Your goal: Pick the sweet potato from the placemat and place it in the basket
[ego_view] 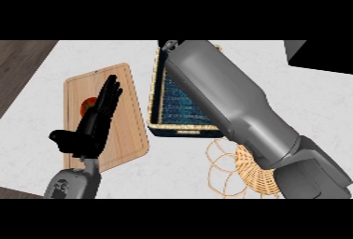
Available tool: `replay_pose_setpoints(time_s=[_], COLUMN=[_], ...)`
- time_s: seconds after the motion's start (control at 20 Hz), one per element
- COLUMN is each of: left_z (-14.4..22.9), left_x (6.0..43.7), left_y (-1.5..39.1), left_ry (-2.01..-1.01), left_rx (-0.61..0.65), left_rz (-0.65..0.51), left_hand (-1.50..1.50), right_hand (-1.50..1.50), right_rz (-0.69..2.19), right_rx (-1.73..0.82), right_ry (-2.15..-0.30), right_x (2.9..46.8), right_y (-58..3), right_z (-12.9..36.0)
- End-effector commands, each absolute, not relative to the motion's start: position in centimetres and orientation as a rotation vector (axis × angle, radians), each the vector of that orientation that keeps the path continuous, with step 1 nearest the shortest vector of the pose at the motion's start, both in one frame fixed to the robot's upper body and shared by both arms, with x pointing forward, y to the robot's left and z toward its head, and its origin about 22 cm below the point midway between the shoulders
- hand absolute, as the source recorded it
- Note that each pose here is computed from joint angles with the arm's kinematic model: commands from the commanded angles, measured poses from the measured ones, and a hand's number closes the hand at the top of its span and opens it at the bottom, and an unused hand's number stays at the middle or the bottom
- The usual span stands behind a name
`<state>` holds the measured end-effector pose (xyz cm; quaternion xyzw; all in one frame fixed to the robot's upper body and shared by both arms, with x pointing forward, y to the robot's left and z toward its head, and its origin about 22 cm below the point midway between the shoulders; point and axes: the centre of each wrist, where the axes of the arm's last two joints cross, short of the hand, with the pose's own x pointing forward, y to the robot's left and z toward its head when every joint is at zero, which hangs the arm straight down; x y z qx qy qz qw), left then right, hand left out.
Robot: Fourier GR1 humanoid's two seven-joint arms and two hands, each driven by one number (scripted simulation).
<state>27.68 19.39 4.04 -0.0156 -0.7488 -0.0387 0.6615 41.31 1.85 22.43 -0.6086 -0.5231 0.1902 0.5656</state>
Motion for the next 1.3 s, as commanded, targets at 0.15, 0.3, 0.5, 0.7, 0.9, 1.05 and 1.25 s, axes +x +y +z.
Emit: replay_pose_setpoints(time_s=[0.15,0.3,0.5,0.7,0.9,1.05,1.25], left_z=[3.7,3.9,3.8,3.6,3.8,4.2,4.5], left_x=[27.4,27.4,27.0,27.5,26.8,27.0,26.9], left_y=[19.4,20.0,20.0,20.0,20.4,20.8,20.5], left_ry=[-1.695,-1.709,-1.702,-1.696,-1.676,-1.682,-1.698], left_rx=[-0.027,-0.025,-0.016,-0.009,-0.004,0.011,-0.011], left_rz=[-0.077,-0.074,-0.067,-0.036,-0.033,-0.037,-0.031], left_hand=[0.0,0.0,0.0,0.0,0.0,0.0,0.0], right_hand=[1.5,1.5,1.5,1.5,1.5,-1.5,-1.5], right_rz=[0.248,0.229,0.216,0.206,0.145,0.184,0.155], right_rx=[-1.38,-1.371,-1.359,-1.308,-1.313,-1.286,-1.284], right_ry=[-1.039,-1.061,-1.063,-1.053,-1.039,-1.012,-1.046], right_x=[41.2,41.2,41.2,40.9,41.7,41.3,40.9], right_y=[1.8,1.7,1.6,1.1,0.2,0.3,-0.3], right_z=[19.5,19.1,18.7,16.6,16.3,15.7,13.1])
